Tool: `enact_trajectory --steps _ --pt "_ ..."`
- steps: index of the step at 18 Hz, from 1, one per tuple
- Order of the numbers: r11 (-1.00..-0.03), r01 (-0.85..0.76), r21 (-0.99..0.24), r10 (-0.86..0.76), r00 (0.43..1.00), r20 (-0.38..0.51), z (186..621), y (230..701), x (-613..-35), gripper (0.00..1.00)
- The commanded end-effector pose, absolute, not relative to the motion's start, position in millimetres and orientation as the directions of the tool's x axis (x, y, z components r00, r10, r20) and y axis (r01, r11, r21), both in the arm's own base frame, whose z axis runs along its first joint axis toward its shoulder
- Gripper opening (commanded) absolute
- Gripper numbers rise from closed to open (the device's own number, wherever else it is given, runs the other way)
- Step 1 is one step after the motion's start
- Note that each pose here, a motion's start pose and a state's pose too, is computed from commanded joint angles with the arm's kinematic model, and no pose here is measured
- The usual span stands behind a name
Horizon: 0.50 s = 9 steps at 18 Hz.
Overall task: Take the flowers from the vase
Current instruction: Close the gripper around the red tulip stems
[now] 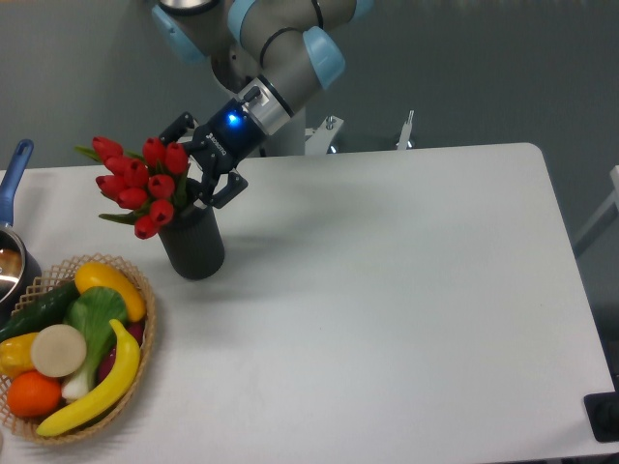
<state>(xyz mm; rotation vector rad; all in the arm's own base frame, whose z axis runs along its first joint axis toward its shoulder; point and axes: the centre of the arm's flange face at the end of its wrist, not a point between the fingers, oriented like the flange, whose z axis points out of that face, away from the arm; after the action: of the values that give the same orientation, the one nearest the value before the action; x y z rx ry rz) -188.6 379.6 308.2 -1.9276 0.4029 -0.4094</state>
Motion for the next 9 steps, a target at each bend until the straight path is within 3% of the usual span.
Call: enact_trajectory --steps 9 --pt "-0.359 -0.102 -0.928 -0.453 0.888 0.078 318.8 379.6 -190.6 0.00"
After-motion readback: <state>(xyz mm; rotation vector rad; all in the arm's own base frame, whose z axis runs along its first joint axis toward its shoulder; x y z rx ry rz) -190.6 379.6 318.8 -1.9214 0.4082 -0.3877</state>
